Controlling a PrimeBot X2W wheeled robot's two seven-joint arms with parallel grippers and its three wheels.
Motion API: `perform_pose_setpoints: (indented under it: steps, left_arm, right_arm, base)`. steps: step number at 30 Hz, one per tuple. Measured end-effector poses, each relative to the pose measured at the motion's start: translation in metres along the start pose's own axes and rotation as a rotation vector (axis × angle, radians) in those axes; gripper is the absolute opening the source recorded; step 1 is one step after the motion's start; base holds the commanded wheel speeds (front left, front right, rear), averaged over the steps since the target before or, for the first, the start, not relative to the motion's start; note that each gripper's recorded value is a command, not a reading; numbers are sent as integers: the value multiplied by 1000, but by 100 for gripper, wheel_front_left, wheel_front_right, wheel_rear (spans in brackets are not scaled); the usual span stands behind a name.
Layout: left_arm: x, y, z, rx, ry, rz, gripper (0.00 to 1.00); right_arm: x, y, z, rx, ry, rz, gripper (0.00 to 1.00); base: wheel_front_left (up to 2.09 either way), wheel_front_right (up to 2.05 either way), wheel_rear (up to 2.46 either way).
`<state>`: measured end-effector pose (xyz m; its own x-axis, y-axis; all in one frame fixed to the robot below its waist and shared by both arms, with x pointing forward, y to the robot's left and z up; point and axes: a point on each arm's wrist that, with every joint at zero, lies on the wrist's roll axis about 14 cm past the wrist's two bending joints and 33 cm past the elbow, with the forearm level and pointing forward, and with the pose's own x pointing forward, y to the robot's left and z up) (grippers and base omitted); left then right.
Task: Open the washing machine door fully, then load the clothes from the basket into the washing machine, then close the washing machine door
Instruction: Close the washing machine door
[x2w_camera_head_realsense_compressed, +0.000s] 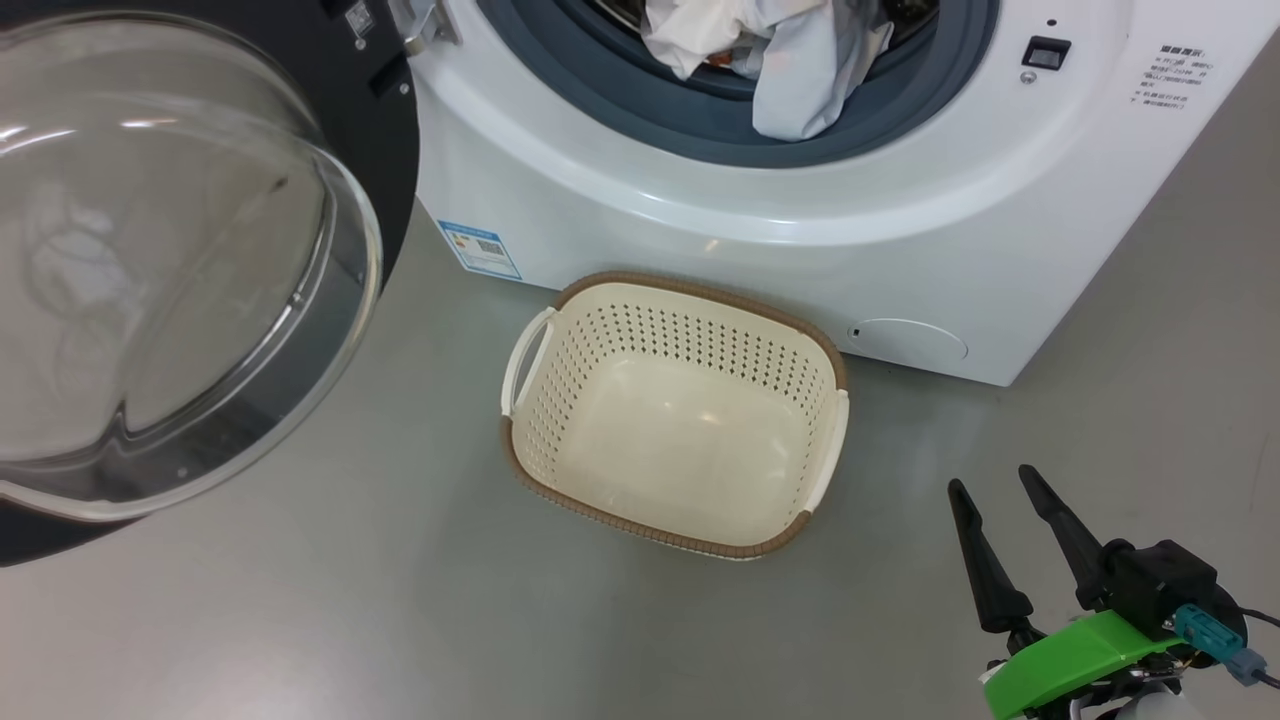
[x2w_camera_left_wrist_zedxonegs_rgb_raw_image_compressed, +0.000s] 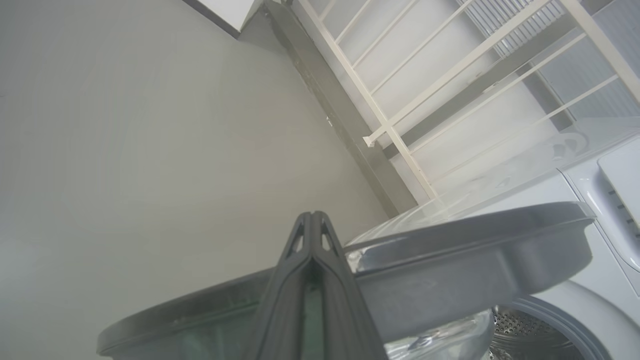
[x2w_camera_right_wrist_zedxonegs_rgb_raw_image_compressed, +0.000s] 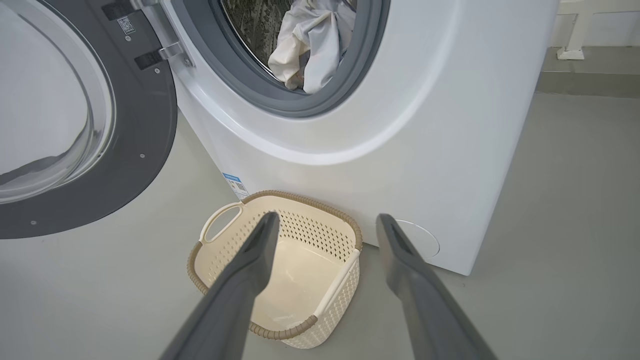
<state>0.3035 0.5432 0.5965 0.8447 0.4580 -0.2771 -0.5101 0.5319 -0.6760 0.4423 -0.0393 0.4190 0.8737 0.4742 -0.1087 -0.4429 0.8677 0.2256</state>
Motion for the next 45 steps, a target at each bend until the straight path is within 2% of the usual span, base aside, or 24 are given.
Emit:
perform_pose_setpoints:
  steps: [32,45]
  left_arm:
    - [-40,-23,-35,39,279,-146,0]
    - [-63,-67,-72,101,446,-324,0]
  right_arm:
    - [-7,15,23,-5,-54,8,100]
    - [-13,17,29,-4,-66,4,100]
  base:
    - [0,0,0]
    - [0,0,0]
